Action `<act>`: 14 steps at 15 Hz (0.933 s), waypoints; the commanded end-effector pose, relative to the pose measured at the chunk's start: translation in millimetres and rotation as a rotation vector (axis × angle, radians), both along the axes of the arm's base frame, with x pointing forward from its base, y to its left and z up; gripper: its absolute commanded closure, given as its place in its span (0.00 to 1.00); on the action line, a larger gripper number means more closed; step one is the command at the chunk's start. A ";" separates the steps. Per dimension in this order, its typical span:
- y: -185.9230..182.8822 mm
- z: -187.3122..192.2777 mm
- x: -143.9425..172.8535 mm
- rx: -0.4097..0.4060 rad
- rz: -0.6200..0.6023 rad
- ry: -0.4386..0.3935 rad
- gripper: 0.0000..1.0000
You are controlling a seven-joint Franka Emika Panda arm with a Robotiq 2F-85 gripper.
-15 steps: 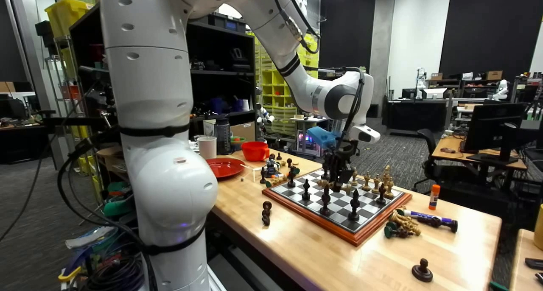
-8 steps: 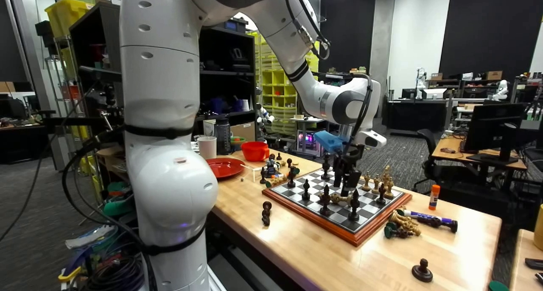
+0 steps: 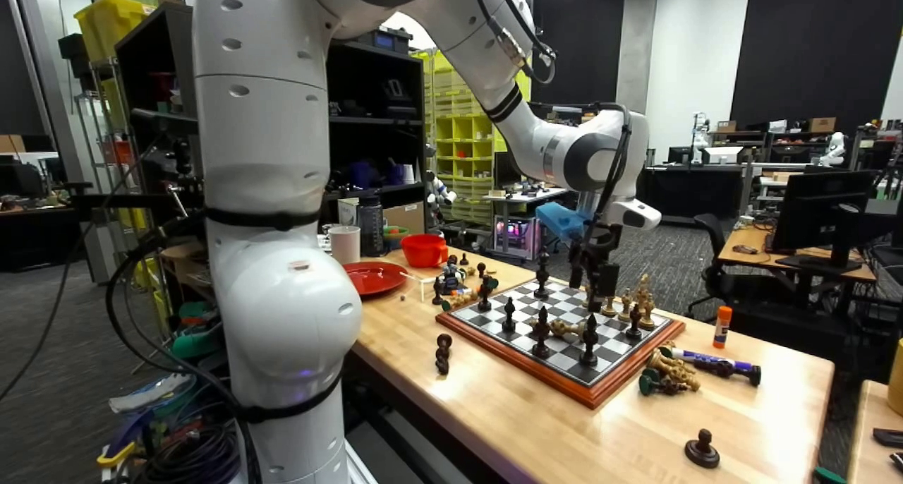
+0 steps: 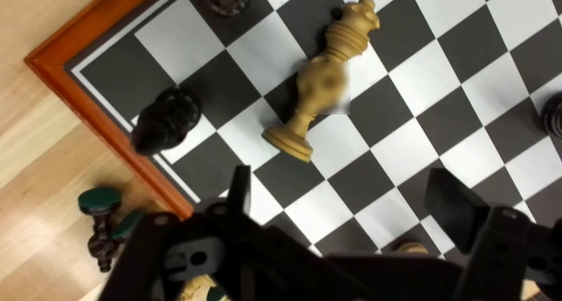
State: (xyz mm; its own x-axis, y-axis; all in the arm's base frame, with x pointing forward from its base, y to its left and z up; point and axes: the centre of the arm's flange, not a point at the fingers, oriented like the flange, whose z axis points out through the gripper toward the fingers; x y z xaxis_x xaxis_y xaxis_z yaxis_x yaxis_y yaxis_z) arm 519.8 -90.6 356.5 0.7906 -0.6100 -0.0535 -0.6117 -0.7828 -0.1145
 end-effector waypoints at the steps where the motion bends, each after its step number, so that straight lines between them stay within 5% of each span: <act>1: -32.4 50.1 -11.1 0.010 -0.075 -0.069 0.00; 7: -114.0 82.0 -4.9 -0.025 -0.323 -0.132 0.00; 14: -156.7 30.9 47.2 -0.069 -0.497 -0.097 0.00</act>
State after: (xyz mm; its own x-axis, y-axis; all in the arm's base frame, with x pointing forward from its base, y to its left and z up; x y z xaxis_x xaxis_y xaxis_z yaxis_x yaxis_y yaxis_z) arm 528.4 -236.0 407.9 0.4580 -0.8874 0.0529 -0.8702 -0.4597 -0.1772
